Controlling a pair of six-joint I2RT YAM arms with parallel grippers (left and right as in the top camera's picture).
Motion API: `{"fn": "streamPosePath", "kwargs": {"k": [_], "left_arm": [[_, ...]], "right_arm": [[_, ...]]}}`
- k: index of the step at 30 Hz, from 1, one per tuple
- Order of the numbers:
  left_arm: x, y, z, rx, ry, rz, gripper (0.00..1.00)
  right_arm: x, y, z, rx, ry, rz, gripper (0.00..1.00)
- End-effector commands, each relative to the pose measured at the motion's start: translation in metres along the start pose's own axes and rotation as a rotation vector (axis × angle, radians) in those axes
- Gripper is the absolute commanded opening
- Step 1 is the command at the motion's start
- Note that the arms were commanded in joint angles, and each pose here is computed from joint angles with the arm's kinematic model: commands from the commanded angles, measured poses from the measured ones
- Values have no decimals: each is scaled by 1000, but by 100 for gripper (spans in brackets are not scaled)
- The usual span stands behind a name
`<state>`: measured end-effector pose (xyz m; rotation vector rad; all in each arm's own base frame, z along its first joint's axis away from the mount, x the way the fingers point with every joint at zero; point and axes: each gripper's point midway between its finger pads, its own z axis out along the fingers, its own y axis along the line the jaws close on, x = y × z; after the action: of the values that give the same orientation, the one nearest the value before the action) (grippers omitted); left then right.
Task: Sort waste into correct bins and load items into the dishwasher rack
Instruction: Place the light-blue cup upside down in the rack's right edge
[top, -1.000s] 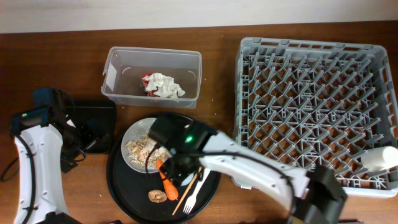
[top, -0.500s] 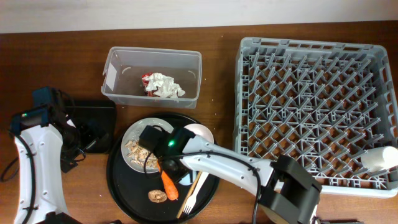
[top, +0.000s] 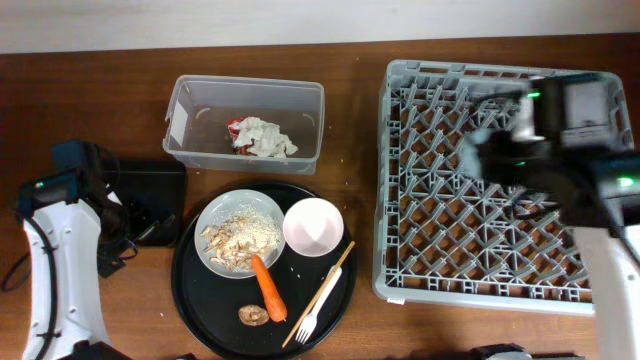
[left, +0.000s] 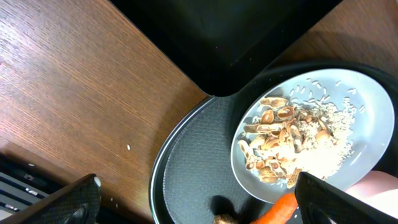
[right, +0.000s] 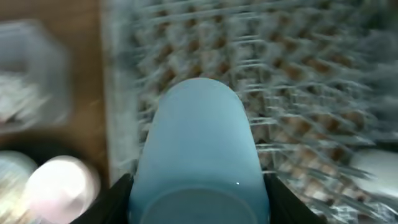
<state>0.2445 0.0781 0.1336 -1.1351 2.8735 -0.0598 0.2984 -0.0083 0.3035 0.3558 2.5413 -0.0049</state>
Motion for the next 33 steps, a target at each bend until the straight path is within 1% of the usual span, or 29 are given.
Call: {"fn": "streamPosePath", "kwargs": {"k": [1,2,4,5,9,13,15,17,21,24,26,31,32,33], "left_arm": [[-1,2,-3,0,-16,-16,99],[-1,2,-3,0,-16,-16,99],[-1,2,-3,0,-16,-16,99],[-1,2,-3,0,-16,-16,99],[-1,2,-3,0,-16,-16,99],[0,2,-3,-1,-16,-16,99],[-1,2,-3,0,-16,-16,99],[-1,2,-3,0,-16,-16,99],[-1,2,-3,0,-16,-16,99],[-1,2,-3,0,-16,-16,99],[-1,2,-3,0,-16,-16,99],[-1,2,-3,0,-16,-16,99],[-1,2,-3,0,-16,-16,99],[0,2,-3,-1,-16,-16,99]], "right_arm": [[-13,-86,0,202,-25,174,43],[-14,-116,5,257,-13,250,43],[-14,-147,13,309,9,312,43],[-11,-172,24,345,42,379,43],[-8,-211,60,378,111,466,43],[8,-243,97,411,215,558,43],[17,-254,111,414,259,582,42],[15,-255,122,384,257,598,43],[-9,-256,130,339,161,596,42],[-13,-259,132,344,141,593,42],[-10,-261,142,344,160,595,42],[9,-264,170,342,262,601,43],[10,-264,172,342,270,601,43],[10,-264,172,341,270,601,46]]}}
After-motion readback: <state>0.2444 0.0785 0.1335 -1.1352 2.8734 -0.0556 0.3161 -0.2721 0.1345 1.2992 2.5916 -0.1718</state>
